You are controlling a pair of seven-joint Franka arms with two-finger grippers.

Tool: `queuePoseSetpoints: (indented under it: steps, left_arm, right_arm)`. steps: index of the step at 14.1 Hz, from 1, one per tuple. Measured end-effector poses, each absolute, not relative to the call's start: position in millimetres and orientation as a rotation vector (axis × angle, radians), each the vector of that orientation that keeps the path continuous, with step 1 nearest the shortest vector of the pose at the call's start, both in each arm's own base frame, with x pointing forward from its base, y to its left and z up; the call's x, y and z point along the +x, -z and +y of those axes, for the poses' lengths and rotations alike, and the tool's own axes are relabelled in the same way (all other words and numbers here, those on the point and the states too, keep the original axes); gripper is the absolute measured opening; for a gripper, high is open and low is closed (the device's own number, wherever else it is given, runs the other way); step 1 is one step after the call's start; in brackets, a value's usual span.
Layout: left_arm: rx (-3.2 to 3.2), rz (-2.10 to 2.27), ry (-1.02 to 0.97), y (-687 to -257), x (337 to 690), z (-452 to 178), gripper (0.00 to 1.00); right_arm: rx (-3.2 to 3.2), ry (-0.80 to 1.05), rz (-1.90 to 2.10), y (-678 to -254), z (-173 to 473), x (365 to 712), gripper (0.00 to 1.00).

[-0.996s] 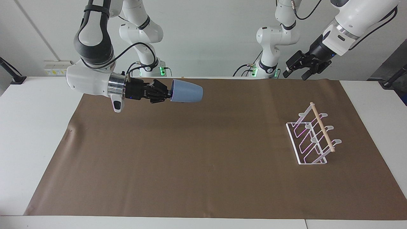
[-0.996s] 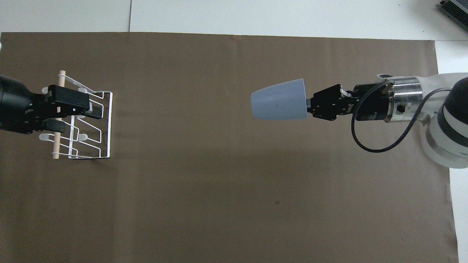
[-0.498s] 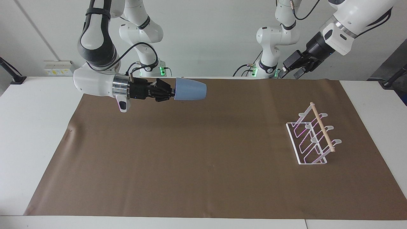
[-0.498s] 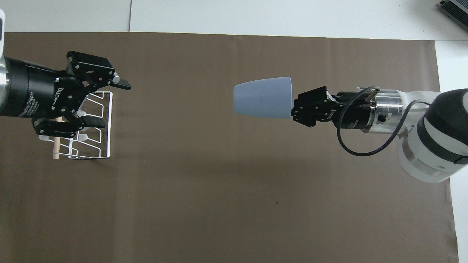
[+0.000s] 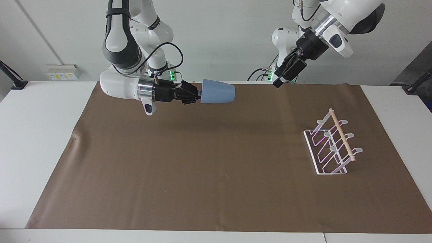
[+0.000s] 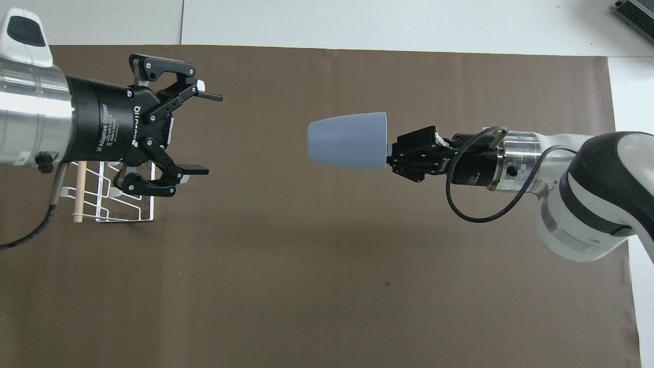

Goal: Hang cup on cup holder
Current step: 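Move the open left gripper toward the cup held by the right gripper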

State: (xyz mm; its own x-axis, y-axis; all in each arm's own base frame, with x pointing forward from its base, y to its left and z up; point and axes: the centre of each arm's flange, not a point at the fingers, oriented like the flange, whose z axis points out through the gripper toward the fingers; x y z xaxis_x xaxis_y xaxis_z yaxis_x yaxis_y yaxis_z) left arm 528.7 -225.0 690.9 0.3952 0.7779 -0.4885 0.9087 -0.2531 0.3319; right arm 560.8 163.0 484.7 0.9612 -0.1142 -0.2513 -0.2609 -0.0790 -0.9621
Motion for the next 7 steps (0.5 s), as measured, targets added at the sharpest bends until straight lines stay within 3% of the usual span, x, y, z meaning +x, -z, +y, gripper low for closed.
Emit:
queuePoseSetpoints:
  steps: [7]
  left_arm:
    - [1.844,1.789,0.454,-671,518,-259,1.0]
  right_arm:
    - [-1.654,-0.128,0.288,-484,165,560,0.04]
